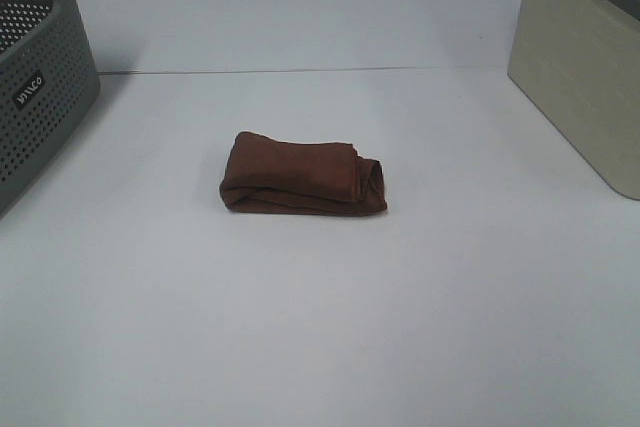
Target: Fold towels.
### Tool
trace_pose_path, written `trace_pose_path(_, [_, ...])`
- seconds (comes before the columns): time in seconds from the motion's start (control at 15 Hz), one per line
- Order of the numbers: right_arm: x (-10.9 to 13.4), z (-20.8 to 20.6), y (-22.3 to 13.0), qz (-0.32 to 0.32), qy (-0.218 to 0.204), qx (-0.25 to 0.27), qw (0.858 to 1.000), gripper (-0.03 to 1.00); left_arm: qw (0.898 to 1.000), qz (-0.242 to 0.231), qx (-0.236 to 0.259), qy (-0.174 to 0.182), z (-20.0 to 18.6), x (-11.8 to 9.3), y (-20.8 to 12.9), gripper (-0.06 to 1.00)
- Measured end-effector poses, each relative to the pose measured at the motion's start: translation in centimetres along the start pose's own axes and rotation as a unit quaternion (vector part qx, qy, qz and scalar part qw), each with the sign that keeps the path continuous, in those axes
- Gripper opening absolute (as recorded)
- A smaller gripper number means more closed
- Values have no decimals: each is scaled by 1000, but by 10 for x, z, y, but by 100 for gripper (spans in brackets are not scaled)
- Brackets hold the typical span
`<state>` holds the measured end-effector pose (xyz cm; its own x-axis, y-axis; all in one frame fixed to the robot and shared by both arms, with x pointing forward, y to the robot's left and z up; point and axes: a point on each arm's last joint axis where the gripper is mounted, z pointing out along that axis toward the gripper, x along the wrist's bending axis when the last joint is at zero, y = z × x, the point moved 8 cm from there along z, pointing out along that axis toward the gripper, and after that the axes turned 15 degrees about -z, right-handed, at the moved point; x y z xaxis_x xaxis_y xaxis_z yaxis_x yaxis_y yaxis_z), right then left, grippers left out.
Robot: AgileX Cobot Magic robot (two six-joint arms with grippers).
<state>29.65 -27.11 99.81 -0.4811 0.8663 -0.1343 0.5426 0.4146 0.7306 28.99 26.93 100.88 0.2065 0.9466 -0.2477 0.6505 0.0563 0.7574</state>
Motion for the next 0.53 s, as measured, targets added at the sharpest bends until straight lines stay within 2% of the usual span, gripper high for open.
trace_pose_path(0.2, [0,5,0,-2,-5,-18,1000,78,999,29,-25,-29,4,-9,7,62])
trace_pose_path(0.53, [-1,6,0,-5,-6,-18,1000,78,998,30,-46,-40,11,-12,12,62])
